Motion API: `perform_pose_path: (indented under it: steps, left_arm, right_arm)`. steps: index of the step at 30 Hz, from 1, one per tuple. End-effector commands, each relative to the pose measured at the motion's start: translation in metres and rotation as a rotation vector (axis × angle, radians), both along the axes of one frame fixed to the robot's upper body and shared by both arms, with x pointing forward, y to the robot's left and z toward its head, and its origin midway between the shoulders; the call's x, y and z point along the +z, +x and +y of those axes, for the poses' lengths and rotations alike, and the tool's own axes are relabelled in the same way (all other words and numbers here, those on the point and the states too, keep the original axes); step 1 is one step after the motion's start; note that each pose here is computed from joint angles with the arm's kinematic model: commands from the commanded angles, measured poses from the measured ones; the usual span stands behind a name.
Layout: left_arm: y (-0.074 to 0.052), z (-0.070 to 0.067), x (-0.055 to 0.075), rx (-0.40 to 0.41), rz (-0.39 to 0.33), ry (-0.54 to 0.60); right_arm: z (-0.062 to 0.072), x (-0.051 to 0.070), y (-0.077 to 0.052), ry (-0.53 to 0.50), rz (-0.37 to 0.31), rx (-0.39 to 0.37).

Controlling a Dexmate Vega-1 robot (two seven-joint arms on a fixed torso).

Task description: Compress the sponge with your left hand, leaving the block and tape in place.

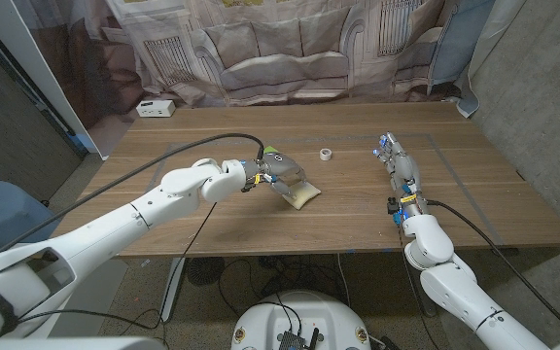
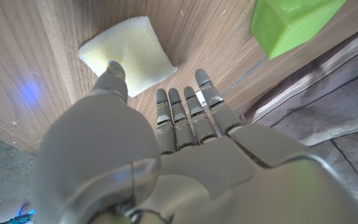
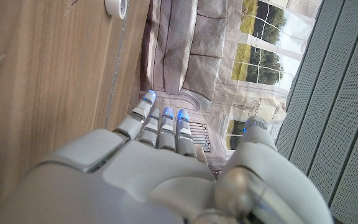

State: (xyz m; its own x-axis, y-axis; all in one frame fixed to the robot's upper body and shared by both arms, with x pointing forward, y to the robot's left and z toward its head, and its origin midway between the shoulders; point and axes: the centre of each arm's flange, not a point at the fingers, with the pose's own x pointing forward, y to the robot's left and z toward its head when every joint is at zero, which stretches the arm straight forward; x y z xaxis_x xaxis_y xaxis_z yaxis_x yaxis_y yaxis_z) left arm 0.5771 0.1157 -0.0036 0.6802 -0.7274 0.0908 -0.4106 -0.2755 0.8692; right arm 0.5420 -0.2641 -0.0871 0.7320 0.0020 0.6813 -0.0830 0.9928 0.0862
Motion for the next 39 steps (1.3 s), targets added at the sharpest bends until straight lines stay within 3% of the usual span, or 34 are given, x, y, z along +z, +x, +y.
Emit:
perform_pose_path:
  steps: [1, 11, 18, 26, 39]
  left_arm:
    - [0.002, 0.003, 0.015, 0.005, 0.052, -0.024]
    - [-0.003, 0.008, 0.026, 0.01, -0.001, -0.105]
    - [-0.005, 0.015, 0.035, 0.005, 0.004, -0.22]
    - [-0.008, 0.022, 0.047, 0.007, -0.001, -0.33]
    - [-0.015, 0.015, 0.058, 0.025, 0.021, -0.547]
  right_arm:
    - [-0.001, -0.001, 0.001, 0.007, -0.002, -0.002]
    - [-0.003, -0.001, 0.003, 0.0, -0.004, -0.006]
    - [-0.007, -0.001, 0.007, 0.0, -0.002, 0.0]
    - [-0.016, 0.002, 0.013, -0.01, -0.009, 0.017]
    - [-0.04, 0.009, 0.025, -0.028, -0.032, 0.094]
